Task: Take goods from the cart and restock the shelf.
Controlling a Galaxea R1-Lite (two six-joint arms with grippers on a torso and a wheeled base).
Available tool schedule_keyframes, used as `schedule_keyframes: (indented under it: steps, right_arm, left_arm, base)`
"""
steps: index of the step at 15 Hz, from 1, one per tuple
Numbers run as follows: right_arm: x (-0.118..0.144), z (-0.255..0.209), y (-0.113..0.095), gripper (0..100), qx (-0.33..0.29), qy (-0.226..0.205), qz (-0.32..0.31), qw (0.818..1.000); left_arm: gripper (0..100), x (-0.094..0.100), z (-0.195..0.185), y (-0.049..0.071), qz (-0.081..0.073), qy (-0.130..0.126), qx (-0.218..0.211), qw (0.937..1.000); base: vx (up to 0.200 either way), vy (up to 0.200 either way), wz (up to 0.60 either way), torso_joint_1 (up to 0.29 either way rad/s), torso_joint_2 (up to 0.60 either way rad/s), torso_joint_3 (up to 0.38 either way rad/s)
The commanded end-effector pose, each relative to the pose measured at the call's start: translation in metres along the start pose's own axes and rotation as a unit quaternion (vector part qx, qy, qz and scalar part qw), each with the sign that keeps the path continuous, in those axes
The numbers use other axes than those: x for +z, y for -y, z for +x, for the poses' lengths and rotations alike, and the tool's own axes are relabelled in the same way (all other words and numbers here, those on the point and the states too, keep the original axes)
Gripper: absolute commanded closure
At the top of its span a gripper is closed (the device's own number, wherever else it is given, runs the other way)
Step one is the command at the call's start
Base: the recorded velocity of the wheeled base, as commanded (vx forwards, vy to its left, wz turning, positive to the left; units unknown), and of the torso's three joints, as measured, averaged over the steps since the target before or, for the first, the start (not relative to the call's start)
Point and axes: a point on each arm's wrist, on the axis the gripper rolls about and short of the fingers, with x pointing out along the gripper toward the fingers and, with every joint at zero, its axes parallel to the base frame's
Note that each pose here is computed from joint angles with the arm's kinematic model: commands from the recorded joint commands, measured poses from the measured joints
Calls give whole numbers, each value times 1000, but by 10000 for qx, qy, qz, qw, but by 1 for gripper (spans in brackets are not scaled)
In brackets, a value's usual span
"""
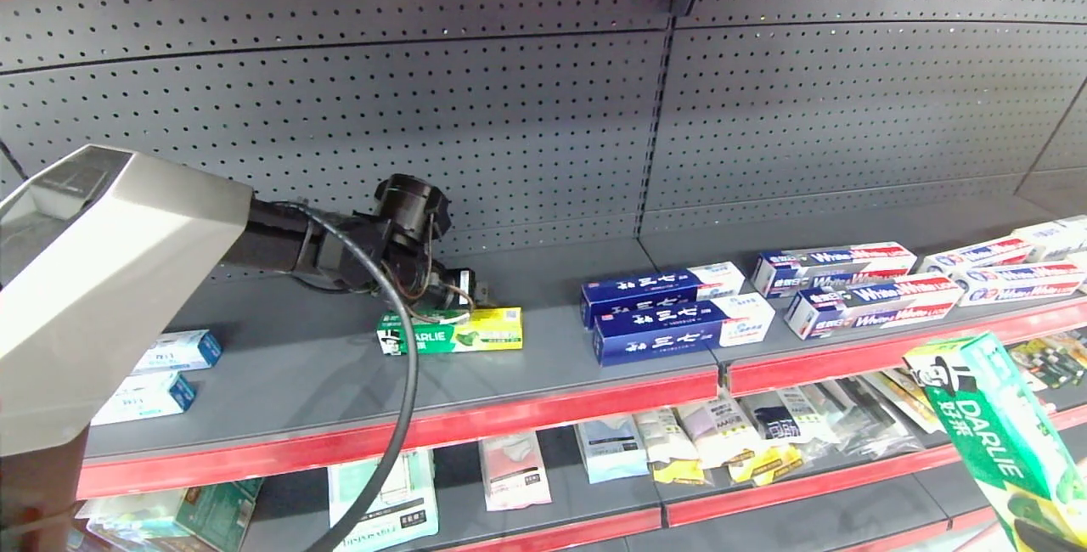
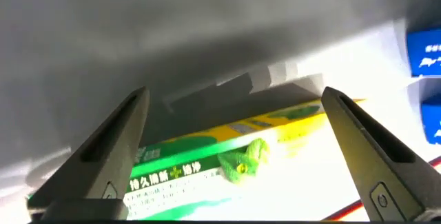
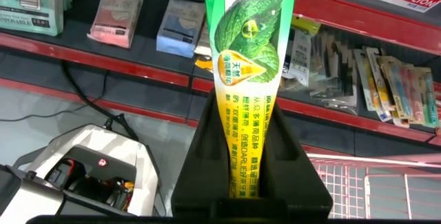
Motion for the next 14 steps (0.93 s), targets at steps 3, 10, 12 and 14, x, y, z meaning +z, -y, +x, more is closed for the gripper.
schedule_keyframes:
  steps: [3,10,12,14]
  right_arm:
    - [-1,-1,0,100,-13,49,-10,10000]
    - [-1,-1,-1,100,-8,35,-8,10000]
    - [-4,0,-1,100,6,-8,0,10000]
    - [-5,0,-2,100,16,-37,5,10000]
  left_arm:
    - [0,-9,0,-2,-14,-151,47,9999]
    - [0,-8,-5,-5,-47,-98,58,9999]
    - [0,-2,-6,-8,-66,163,14,9998]
    - [0,4,-14,-13,-76,366,14,9993]
  base:
    - [0,0,0,0,0,0]
    - [0,0,0,0,0,0]
    - [0,0,0,0,0,0]
    - [0,0,0,0,0,0]
